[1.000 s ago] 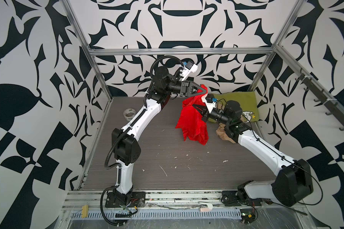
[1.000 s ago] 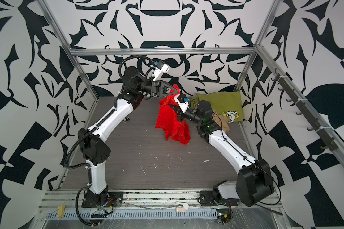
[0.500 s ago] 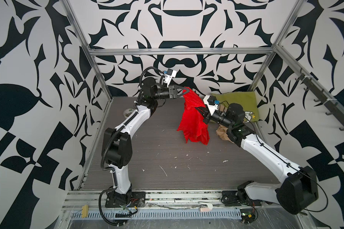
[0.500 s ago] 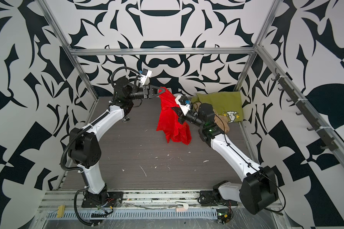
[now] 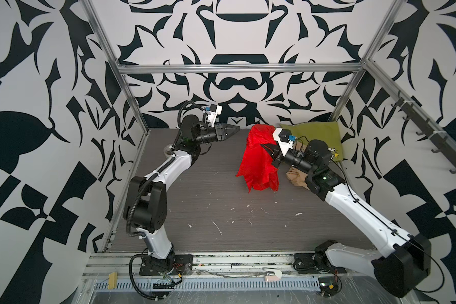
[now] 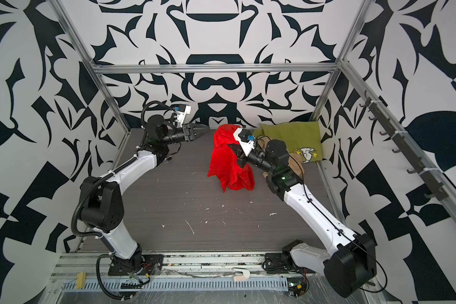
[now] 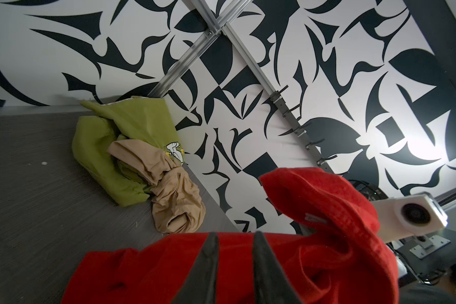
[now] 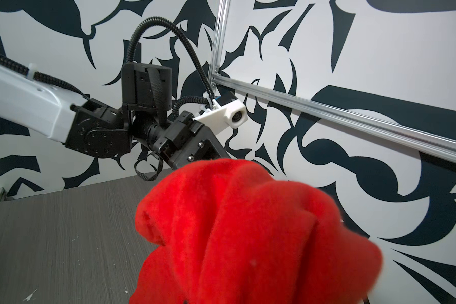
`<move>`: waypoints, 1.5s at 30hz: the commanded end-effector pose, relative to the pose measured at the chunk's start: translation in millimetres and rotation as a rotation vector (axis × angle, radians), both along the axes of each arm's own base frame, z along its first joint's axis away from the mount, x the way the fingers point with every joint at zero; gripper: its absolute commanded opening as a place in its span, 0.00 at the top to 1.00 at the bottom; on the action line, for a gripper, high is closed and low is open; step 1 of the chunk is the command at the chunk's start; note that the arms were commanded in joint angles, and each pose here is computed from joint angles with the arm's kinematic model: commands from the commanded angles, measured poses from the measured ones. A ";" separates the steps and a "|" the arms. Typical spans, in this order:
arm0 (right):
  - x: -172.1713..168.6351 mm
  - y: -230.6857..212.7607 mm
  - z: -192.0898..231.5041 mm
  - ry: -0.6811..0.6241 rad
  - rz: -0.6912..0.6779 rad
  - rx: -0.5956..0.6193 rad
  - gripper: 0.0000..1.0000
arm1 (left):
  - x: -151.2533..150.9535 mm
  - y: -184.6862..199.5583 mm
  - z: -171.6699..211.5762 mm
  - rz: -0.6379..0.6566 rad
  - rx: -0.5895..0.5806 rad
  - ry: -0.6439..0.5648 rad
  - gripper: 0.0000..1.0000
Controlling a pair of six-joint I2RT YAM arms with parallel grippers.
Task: Pick out a specific cloth from the pile
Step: 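Open the left gripper and draw it back while the right gripper holds the red cloth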
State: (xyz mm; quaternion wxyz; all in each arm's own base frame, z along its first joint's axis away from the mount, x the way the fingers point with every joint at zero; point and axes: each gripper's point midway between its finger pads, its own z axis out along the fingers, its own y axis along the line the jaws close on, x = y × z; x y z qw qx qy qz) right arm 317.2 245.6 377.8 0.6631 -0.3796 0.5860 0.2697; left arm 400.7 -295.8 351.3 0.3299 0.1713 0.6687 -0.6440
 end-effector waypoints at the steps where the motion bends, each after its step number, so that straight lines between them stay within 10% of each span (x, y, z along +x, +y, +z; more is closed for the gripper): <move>1: -11.6 3.0 24.8 -0.045 0.003 0.036 1.00 | -6.0 12.2 7.8 0.037 0.008 -0.049 0.63; 6: -24.5 15.6 24.4 -0.039 0.037 0.017 1.00 | -1.4 35.2 16.0 0.101 0.016 -0.024 0.34; 18: -42.3 36.7 59.4 -0.088 0.103 0.005 1.00 | -13.6 89.3 40.9 0.300 0.031 -0.032 0.00; 45: -132.6 66.2 154.5 -0.119 0.519 0.042 1.00 | -59.8 156.5 80.4 0.590 0.105 -0.035 0.01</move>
